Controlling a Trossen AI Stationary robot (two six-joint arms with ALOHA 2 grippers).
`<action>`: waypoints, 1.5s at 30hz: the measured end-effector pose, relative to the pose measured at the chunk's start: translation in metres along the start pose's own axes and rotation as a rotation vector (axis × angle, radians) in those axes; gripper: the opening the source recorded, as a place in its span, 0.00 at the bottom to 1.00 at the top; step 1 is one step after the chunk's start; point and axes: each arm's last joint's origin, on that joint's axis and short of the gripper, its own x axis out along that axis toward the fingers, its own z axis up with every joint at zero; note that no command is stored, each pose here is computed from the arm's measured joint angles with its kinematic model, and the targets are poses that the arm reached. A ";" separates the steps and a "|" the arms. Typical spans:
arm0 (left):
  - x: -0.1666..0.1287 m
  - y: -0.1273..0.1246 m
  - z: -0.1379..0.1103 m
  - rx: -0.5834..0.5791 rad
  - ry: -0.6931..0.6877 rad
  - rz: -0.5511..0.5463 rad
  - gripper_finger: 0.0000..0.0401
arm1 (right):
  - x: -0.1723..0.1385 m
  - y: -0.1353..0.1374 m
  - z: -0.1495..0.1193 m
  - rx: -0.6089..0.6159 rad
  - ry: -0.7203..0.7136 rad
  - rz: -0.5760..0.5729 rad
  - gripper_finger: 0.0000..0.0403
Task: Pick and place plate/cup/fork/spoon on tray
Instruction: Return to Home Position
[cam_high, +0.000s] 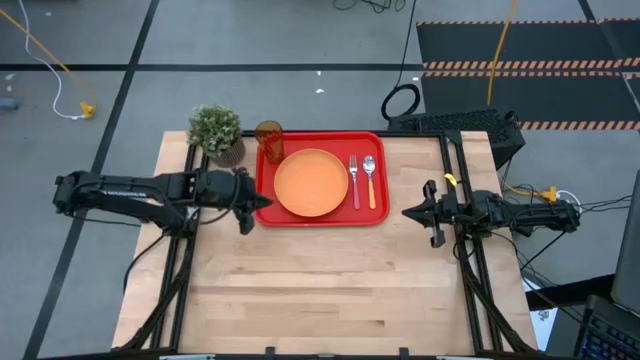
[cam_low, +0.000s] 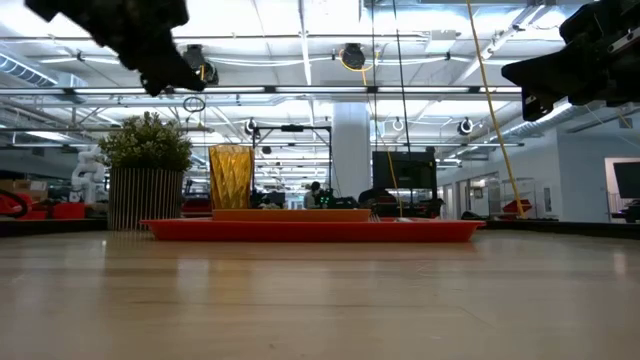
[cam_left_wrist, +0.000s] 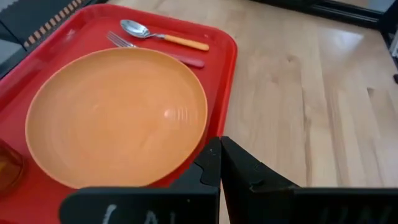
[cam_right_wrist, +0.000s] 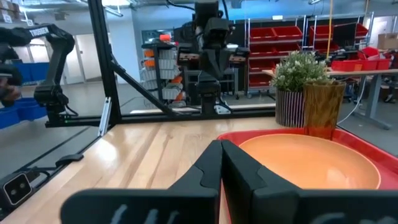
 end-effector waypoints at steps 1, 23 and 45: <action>-0.002 0.000 -0.005 0.003 -0.010 -0.003 0.00 | 0.000 0.000 0.000 0.000 0.002 0.000 0.00; -0.017 0.016 -0.103 -0.014 -0.107 -0.007 0.00 | 0.000 0.000 0.000 0.000 0.001 0.000 0.00; -0.017 0.021 -0.129 -0.011 -0.405 -0.085 0.00 | 0.000 0.000 0.000 0.000 0.001 0.001 0.00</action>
